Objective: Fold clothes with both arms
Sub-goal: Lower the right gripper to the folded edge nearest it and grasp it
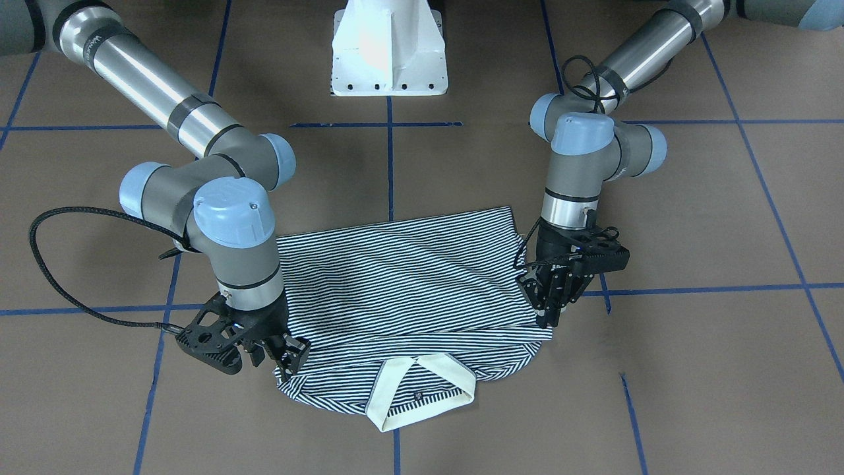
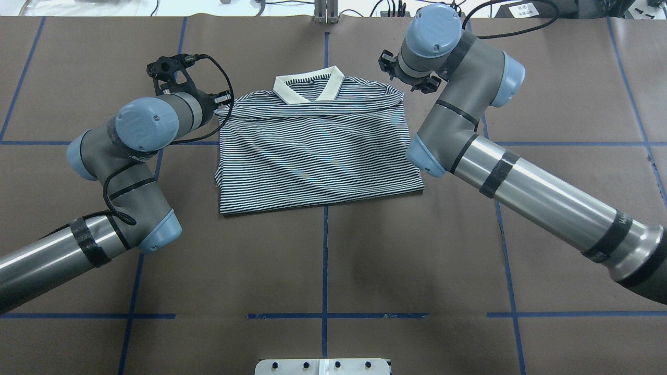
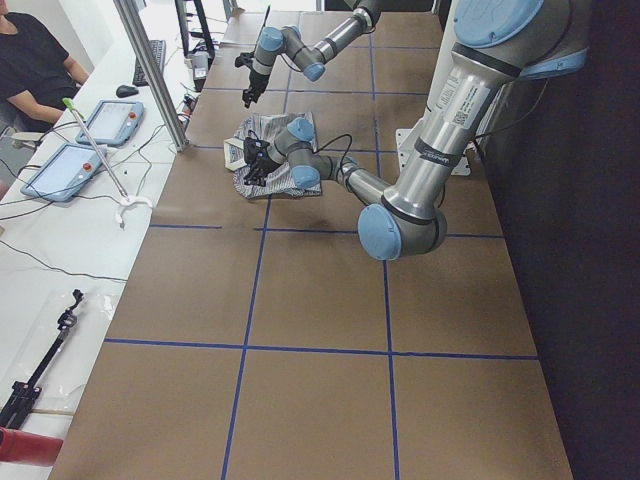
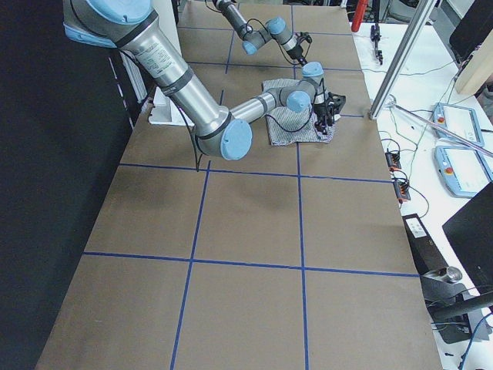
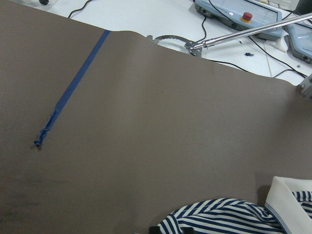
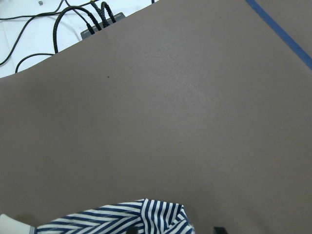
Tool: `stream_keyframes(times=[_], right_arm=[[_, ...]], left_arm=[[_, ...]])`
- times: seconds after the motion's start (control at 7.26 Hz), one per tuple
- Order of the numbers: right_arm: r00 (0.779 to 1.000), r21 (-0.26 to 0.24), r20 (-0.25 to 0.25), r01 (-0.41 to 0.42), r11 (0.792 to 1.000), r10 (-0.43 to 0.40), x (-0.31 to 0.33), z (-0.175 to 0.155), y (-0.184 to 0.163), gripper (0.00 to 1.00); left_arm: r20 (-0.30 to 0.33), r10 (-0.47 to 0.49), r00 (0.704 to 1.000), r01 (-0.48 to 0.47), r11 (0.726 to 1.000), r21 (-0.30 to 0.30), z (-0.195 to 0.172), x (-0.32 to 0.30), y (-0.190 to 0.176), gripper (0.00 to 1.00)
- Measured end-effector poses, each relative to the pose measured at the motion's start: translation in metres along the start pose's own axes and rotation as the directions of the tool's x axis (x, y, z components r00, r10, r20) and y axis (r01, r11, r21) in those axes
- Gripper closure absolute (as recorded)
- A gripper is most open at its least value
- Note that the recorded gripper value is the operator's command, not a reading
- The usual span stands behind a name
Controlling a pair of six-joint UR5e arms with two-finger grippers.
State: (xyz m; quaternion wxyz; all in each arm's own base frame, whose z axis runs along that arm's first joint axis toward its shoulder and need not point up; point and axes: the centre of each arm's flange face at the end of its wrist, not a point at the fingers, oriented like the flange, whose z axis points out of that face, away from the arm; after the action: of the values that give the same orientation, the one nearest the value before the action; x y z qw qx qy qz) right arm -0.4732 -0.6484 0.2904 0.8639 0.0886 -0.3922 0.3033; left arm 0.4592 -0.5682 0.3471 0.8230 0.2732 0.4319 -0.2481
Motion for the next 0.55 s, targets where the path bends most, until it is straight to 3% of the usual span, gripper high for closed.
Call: stream_keyframes(times=[0.14,0.55], right_arm=[[0.999,-0.04,0.031,0.012,0.999,-0.01,0.032,-0.017,0.019,0.26],[0.999,-0.109,0.038,0.006,0.994,-0.002,0.096,-0.025,0.098,0.24]], left_arm=[[-0.005,-0.001,1.0,0.001,1.0,-0.021,-0.001,-0.001,0.002,0.71],[-0.01,-0.001,1.0,0.001,0.999,-0.045,-0.001,-0.001,0.006,0.7]])
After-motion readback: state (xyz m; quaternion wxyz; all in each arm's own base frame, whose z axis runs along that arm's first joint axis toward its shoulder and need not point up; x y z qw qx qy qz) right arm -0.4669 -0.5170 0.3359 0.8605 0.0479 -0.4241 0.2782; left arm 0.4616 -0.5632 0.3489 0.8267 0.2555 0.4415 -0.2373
